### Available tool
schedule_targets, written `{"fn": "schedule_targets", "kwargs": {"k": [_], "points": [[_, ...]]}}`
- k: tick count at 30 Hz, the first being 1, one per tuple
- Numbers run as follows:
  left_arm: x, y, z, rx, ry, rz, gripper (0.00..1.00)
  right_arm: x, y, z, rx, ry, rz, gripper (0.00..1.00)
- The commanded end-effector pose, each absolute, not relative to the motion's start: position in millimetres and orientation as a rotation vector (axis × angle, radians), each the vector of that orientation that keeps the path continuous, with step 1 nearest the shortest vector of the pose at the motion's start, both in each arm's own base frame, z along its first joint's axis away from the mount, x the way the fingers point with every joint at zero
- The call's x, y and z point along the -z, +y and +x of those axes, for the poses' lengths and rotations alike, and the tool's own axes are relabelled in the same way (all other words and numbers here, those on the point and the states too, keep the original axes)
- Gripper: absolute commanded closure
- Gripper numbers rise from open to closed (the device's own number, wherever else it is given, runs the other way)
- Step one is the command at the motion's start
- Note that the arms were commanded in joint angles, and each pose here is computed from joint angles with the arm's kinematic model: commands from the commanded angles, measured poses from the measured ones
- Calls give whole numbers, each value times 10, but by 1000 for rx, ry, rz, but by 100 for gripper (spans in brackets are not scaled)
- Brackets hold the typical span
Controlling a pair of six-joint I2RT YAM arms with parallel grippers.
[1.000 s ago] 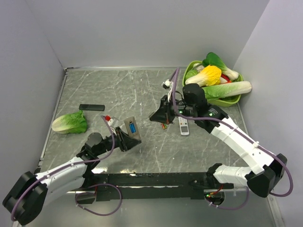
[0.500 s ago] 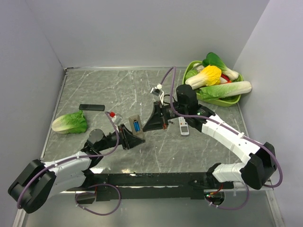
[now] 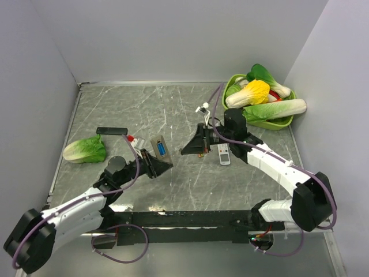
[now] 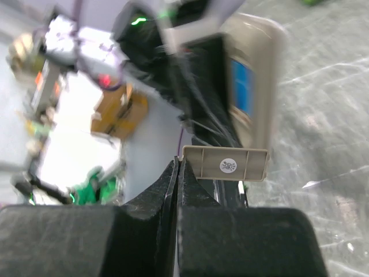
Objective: Load the batteries into the remote control
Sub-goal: Place the battery cover at the center of the board.
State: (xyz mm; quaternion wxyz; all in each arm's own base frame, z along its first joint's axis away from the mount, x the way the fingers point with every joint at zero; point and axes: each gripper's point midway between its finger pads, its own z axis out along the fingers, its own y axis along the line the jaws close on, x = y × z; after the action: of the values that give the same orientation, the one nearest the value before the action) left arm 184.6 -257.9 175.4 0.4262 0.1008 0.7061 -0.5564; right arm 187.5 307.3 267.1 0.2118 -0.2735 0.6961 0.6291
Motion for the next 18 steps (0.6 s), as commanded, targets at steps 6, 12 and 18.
{"fn": "schedule_targets", "kwargs": {"k": [6, 12, 18], "points": [[-1683, -2215, 2051, 1140, 1781, 87, 94, -1938, 3087, 2244, -1898, 1987, -326, 100], [-1647, -2186, 2015, 1137, 1789, 84, 94, -1595, 3241, 2449, -2006, 1981, -162, 100], [-1630, -2209, 2012, 1145, 1796, 93, 94, -1178, 3294, 2587, -2025, 2014, -30, 100]]}}
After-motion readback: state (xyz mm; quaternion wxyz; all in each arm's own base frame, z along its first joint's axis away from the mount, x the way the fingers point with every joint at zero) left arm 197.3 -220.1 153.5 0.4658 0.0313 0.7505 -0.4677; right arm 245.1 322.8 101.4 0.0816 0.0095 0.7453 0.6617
